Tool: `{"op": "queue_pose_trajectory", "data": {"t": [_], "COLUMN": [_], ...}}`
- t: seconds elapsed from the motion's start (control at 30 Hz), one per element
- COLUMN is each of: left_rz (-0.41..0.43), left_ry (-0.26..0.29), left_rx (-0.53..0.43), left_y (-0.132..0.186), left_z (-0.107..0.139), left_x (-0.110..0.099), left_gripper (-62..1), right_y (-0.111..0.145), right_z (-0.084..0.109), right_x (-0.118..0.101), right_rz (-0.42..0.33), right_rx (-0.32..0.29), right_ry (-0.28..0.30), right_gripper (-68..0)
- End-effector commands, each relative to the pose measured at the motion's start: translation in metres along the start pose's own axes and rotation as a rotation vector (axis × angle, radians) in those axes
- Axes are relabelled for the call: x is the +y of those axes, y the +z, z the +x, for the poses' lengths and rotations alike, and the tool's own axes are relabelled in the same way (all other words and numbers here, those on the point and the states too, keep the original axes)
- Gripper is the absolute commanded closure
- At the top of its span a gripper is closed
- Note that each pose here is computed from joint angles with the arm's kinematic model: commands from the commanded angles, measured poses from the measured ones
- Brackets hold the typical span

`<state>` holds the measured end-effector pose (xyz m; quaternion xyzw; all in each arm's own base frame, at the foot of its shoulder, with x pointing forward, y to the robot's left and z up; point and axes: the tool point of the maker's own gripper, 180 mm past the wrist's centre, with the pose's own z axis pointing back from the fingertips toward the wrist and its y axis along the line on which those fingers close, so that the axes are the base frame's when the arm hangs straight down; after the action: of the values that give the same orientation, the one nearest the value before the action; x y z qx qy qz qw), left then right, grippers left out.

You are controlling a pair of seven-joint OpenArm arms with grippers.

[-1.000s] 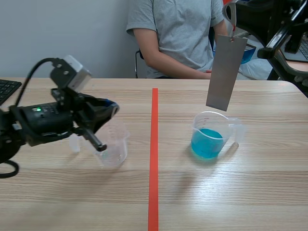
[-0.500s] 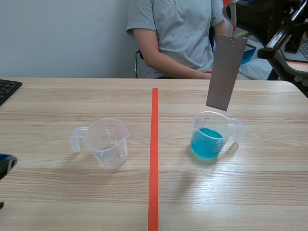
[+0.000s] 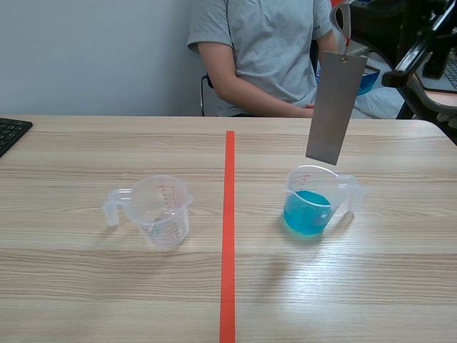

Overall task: Do the redox reaction experiment.
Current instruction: 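Put the plate into the left beaker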

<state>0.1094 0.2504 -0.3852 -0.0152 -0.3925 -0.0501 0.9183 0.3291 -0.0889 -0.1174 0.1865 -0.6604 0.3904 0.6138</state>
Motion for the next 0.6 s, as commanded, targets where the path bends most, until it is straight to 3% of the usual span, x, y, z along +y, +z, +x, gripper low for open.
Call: {"op": "queue_pose_trajectory", "data": {"t": [0.0, 0.2, 0.57], "left_rz": [0.006, 0.022, 0.022], "left_ry": [0.015, 0.063, 0.064], "left_rx": [-0.018, 0.005, 0.016], "left_y": [0.0, 0.003, 0.003], "left_z": [0.001, -0.011, -0.013], "left_x": [-0.002, -0.006, -0.007], "left_gripper": [-3.6, -3.6, -3.6], "right_y": [0.002, 0.001, -0.016], "right_z": [0.014, 0.021, 0.04], "right_x": [-0.004, -0.008, 0.001], "right_rz": [-0.002, -0.007, 0.046], "right_rx": [-0.031, -0.048, -0.094], "right_ry": [0.033, 0.051, 0.087], "right_gripper": [-1.5, -1.5, -1.5]}}
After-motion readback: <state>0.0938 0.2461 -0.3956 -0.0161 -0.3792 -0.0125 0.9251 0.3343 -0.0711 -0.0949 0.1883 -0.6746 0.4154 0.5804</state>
